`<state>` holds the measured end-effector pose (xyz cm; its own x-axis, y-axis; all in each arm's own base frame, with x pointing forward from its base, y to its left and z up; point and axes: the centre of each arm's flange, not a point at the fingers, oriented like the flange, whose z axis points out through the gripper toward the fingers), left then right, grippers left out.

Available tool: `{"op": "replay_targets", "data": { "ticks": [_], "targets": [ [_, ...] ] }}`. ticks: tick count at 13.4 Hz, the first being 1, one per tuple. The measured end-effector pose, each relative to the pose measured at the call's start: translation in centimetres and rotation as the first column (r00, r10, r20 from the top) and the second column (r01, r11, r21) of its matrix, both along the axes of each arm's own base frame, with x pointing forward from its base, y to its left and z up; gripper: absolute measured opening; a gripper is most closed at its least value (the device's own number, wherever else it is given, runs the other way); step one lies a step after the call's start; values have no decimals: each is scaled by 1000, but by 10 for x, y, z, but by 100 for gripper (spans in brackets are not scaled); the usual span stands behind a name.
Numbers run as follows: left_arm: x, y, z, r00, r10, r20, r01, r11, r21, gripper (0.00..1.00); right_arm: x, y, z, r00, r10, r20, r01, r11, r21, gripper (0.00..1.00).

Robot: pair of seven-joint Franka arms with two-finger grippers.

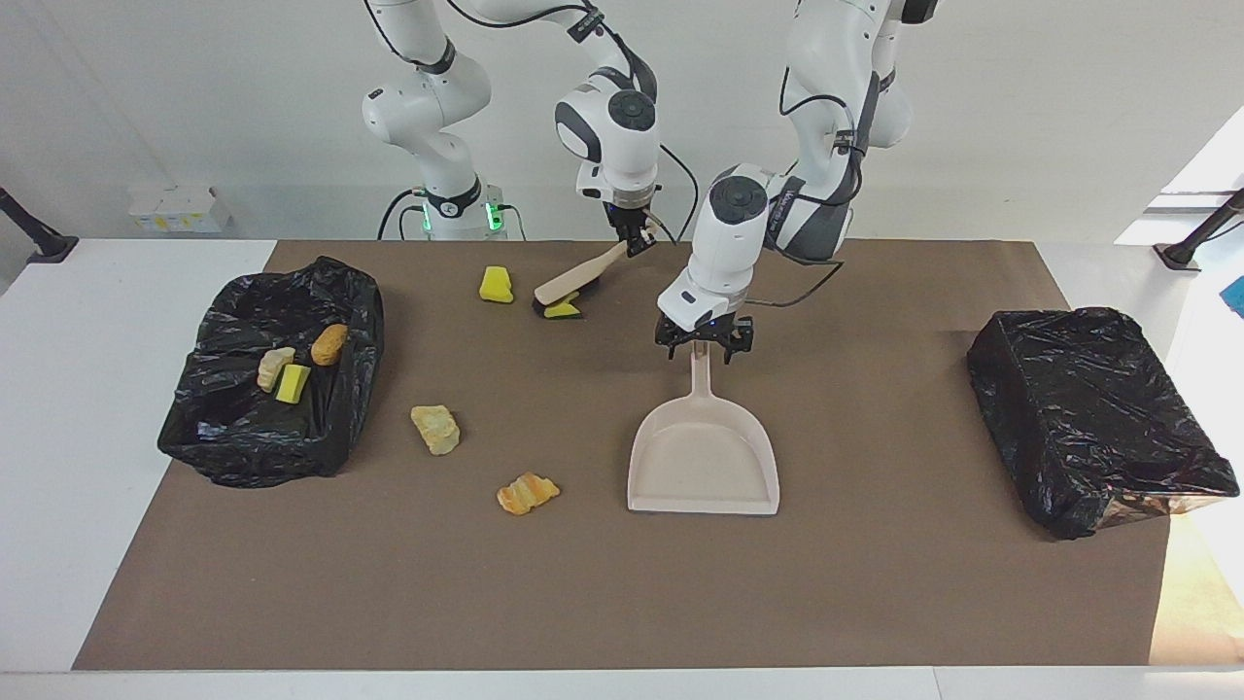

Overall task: Sweep and dump trash in bin
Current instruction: 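Grasp the brush with the right gripper while the left gripper grasps the dustpan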

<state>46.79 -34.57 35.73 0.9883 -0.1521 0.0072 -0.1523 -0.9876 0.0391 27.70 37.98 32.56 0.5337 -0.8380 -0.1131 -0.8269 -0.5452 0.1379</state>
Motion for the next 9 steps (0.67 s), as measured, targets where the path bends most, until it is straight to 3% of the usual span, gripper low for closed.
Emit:
{"op": "replay_targets", "data": {
  "ticks": [1,3,7,9],
  "targets": [
    [-1,1,2,1000,2,2,-2,1000,-1,93,13,-4,0,1000,-14,-1,14,1000,6,26],
    [-4,2,4,1000,1,3,-1,1000,-3,74,49,-28,-3,1000,-5,-5,5,1000,25,26],
    [-7,-4,-2,1000,-8,30,8,1000,-21,74,148,-91,12,1000,22,-10,-21,997,79,26],
    [-6,-4,-5,999,-8,35,9,1000,-24,70,166,-100,44,995,95,-32,-91,991,96,26]
  ]
}}
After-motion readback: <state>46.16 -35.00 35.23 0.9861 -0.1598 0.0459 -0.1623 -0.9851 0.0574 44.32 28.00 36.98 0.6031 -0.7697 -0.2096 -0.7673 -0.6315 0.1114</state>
